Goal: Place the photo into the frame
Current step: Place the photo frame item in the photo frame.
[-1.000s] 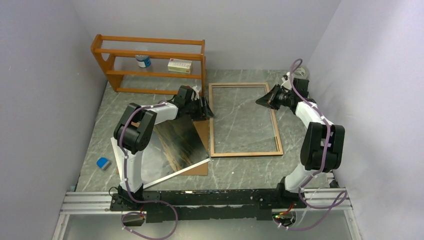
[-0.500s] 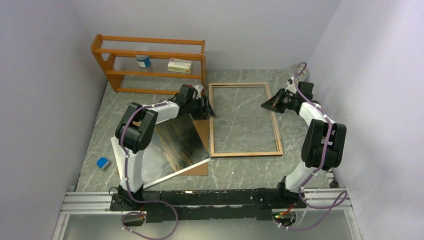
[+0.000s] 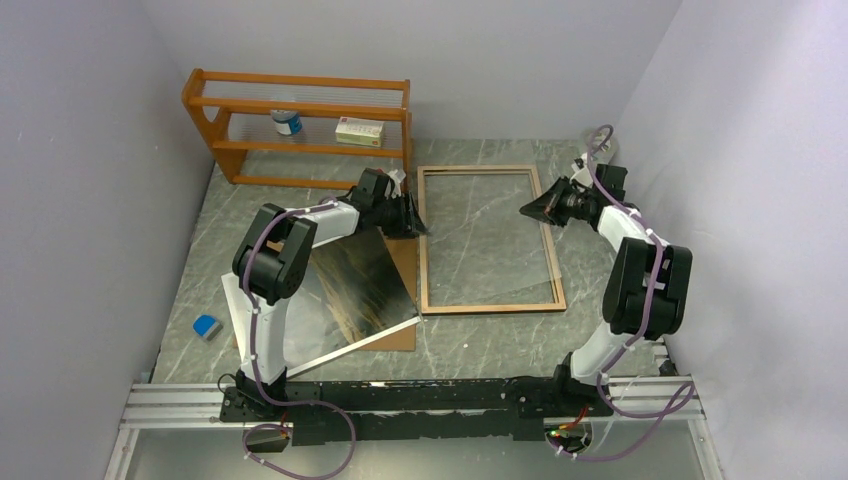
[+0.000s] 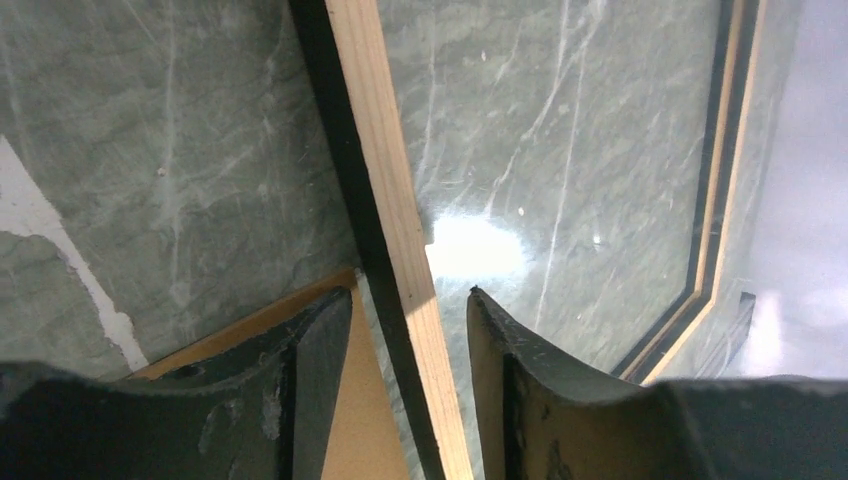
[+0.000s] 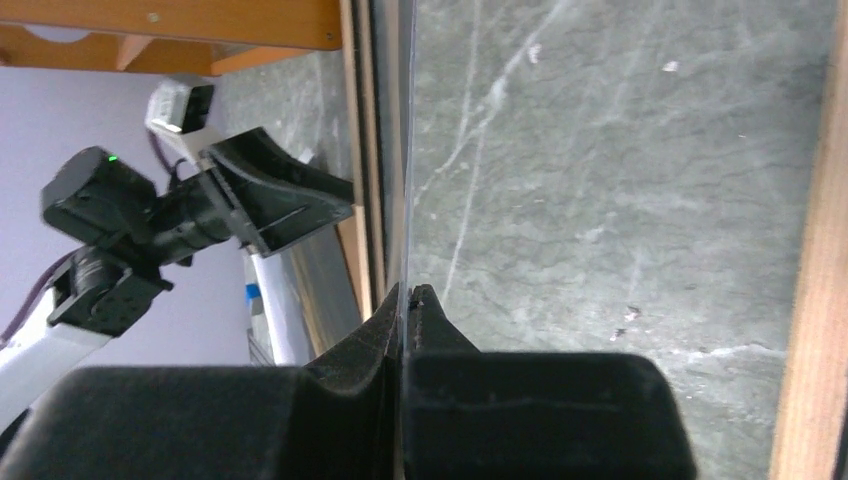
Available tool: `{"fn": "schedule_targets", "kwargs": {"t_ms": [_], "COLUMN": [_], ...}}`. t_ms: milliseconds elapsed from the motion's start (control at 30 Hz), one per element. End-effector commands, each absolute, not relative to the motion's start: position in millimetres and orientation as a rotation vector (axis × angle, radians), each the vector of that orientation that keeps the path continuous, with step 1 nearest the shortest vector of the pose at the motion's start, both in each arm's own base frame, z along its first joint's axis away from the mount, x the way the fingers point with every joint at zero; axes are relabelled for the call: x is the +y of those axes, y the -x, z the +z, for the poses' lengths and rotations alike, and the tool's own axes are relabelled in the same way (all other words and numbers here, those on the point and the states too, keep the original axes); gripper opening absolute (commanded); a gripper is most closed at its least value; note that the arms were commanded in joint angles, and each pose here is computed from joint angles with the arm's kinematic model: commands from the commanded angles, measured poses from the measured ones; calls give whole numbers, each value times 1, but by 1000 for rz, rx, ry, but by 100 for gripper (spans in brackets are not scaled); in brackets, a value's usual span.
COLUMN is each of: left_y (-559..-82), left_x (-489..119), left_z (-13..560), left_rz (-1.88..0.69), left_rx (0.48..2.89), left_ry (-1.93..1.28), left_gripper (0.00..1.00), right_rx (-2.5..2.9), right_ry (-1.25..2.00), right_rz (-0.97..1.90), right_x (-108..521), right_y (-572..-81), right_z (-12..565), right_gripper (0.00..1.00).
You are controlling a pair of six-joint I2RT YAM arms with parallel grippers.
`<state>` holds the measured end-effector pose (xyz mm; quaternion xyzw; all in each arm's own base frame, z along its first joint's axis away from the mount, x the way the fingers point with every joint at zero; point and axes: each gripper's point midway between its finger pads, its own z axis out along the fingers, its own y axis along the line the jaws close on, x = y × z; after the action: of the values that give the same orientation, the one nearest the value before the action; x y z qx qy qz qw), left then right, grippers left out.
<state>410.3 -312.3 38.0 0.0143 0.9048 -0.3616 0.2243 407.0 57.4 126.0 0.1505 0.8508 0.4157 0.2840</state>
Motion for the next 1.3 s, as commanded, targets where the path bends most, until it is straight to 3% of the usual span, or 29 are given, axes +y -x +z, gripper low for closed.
{"fn": "schedule_targets", "kwargs": {"t_ms": [0,200,733,1267], "left_y": [-395,-393,-388,-384], "left_x": [-297,-297,-292,-291], "left_z": [-5,-9,-13,-16], "left_rz": [-880,-880,-855,-865], "left_rx": [2630,2648,2671,2683], "left_ry": [-4,15,21,21], "left_gripper": [49,35,30,30], "right_rx": [2127,2103,2080,2147], "right_ry": [-254,-217,-151,-20], "right_rz": [1158,1188,1236,1104], "right_x": [66,72,92,87], "right_y": [-408,-403,-405,-413], "right_z": [185,194,199,151], "right_gripper": [0,0,0,0]}}
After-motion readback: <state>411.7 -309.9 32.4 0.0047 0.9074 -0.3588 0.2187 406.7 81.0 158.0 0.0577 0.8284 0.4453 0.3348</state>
